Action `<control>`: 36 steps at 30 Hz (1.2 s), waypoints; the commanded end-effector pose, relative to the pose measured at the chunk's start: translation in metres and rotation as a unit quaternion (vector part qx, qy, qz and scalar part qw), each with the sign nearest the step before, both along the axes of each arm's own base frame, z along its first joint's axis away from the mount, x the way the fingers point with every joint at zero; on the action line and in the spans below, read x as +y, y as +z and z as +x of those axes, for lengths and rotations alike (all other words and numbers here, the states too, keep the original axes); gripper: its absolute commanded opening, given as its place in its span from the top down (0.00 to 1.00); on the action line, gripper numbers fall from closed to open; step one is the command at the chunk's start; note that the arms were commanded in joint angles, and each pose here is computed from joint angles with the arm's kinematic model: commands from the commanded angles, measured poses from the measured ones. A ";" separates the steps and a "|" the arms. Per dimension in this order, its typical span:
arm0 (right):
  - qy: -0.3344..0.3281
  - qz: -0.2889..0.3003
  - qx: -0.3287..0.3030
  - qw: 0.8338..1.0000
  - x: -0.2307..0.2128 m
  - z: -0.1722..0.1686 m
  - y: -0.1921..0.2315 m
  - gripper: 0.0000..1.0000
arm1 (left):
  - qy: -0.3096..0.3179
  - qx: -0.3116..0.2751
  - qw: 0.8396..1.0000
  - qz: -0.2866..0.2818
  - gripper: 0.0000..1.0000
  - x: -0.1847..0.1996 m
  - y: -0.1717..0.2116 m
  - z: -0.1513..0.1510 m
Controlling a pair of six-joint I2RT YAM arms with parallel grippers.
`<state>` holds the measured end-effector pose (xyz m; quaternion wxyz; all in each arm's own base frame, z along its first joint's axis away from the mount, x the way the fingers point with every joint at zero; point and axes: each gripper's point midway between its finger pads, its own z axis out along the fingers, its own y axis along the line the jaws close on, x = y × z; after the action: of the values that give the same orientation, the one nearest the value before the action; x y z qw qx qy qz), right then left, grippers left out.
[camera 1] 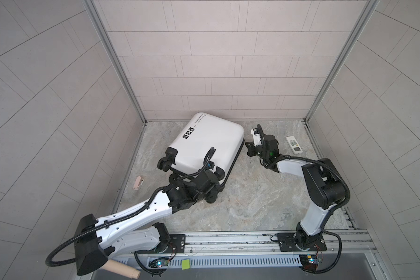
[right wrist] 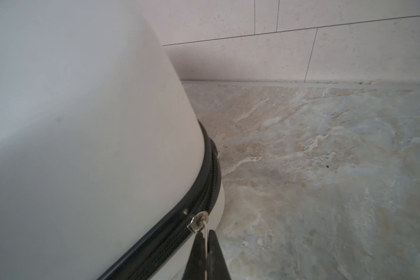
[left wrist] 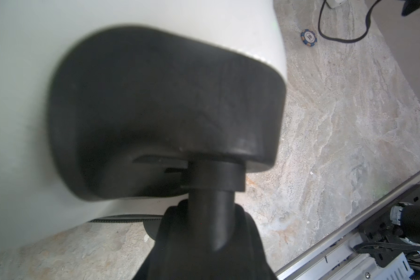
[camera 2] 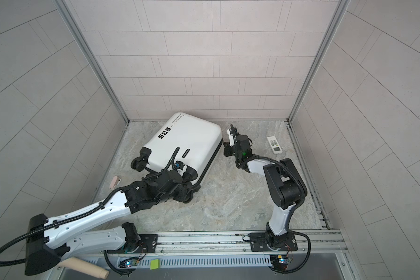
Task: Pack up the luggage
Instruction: 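Drag the zipper pull along the suitcase edge away from the robot with the right gripper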
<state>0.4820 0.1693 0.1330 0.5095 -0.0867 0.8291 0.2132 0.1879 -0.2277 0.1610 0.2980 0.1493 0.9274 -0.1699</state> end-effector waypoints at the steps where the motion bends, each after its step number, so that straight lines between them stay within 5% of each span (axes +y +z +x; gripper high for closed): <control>1: -0.067 -0.005 -0.069 0.995 -0.036 0.037 0.040 1.00 | -0.029 0.034 0.999 0.005 1.00 0.006 -0.005 -0.022; 11: -0.039 0.014 -0.068 0.997 -0.042 0.075 0.048 1.00 | -0.041 0.049 0.998 0.010 1.00 0.007 -0.010 -0.029; 18: -0.013 0.015 -0.051 0.998 -0.035 0.064 0.040 1.00 | -0.035 0.040 0.998 0.015 1.00 0.005 -0.006 -0.022; 21: -0.027 0.005 -0.041 0.999 -0.042 0.056 0.034 0.80 | -0.026 0.029 0.999 0.022 1.00 0.007 -0.003 -0.018; 22: -0.039 -0.001 -0.038 0.999 -0.047 0.053 0.033 0.73 | -0.022 0.023 0.999 0.024 0.95 0.009 0.000 -0.016; 27: -0.091 -0.005 -0.019 0.996 -0.074 0.042 0.030 0.53 | 0.014 -0.008 0.999 0.045 0.33 0.023 0.014 -0.004; 29: -0.099 0.007 -0.016 0.995 -0.079 0.036 0.032 0.19 | 0.037 -0.028 0.998 0.048 0.17 0.032 0.024 0.001; 30: -0.102 0.012 -0.017 0.995 -0.081 0.033 0.035 0.17 | 0.049 -0.038 0.997 0.046 0.01 0.037 0.029 0.004; 36: -0.122 0.086 -0.006 0.989 -0.080 0.023 0.063 0.11 | 0.136 -0.126 0.983 -0.011 0.00 0.075 0.077 0.014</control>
<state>0.5052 0.0891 0.1652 0.5307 0.0184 0.8263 0.1877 0.1932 -0.1805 0.2103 0.3789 0.0974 0.9103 -0.1353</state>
